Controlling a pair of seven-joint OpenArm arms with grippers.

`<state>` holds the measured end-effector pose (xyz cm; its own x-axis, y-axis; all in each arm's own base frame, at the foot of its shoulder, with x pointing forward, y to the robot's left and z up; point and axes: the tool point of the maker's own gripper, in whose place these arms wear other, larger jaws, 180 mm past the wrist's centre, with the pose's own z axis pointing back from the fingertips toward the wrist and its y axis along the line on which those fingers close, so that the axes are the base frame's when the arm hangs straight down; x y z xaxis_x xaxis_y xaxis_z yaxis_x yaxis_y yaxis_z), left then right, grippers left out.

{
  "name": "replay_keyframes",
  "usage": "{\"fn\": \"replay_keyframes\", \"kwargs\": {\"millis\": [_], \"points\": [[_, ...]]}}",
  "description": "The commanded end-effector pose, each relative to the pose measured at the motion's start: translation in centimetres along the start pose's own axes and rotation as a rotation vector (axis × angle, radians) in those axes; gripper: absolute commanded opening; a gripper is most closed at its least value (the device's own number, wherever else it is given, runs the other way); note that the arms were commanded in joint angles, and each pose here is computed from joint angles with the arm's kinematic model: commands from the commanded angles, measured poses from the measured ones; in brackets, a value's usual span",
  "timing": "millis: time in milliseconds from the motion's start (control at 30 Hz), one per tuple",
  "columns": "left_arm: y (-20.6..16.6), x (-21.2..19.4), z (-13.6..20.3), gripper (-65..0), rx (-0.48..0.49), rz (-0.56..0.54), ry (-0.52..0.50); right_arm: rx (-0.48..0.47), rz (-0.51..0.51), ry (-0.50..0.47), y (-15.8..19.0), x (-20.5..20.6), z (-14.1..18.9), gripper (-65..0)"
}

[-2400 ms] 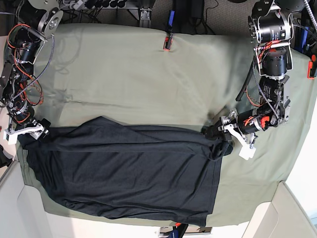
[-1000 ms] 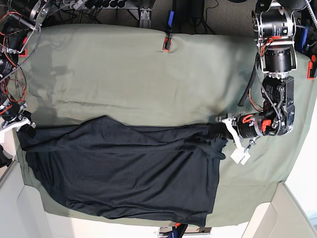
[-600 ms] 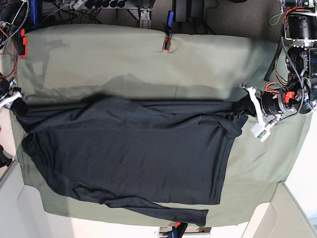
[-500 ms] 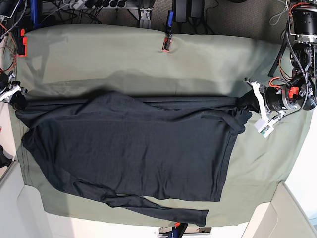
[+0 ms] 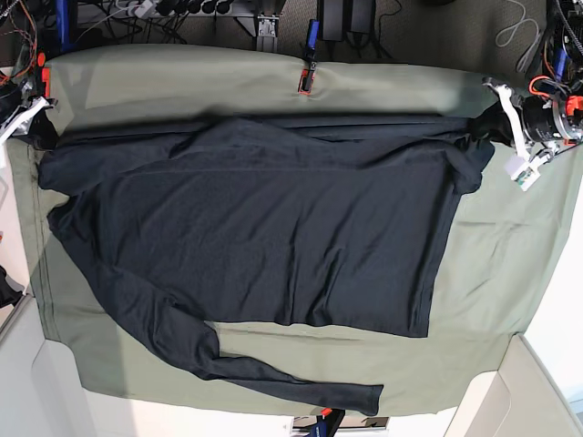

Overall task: Fold the T-shirt properly
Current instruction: 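Pull the folded layer back toward the collar side with both grippers, then release the shirt and move left gripper along the shirt side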

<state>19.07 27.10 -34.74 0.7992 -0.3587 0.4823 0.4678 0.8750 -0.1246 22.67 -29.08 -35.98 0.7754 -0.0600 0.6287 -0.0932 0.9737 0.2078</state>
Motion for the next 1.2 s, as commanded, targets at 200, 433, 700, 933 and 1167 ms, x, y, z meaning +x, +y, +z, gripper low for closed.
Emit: {"fn": "replay_keyframes", "kwargs": {"millis": [200,433,700,933,1167], "points": [[0.0,-1.4,0.7,-65.0,0.007,0.017,0.028,-0.047,0.029,0.016,-1.0,-0.9,1.8,-65.0],[-0.4,0.5,-0.1,-60.6,0.021,0.045,-0.122,-0.063,0.041,0.017,-1.3,-1.0,1.8,-65.0],[-0.7,-0.7,-0.6,-45.6,-0.005,0.087,-0.085,-0.071,0.041,0.018,-1.5,-1.1,1.8,-64.0],[-2.8,-2.0,-0.2,-30.4,-0.119,0.131,-0.035,-0.071,0.039,0.021,-1.5,-1.2,1.8,-31.4],[-3.0,-0.9,0.3,-30.5,-0.15,0.145,-0.08,-0.068,0.026,-0.038,-1.5,0.4,2.7,-31.4]]}}
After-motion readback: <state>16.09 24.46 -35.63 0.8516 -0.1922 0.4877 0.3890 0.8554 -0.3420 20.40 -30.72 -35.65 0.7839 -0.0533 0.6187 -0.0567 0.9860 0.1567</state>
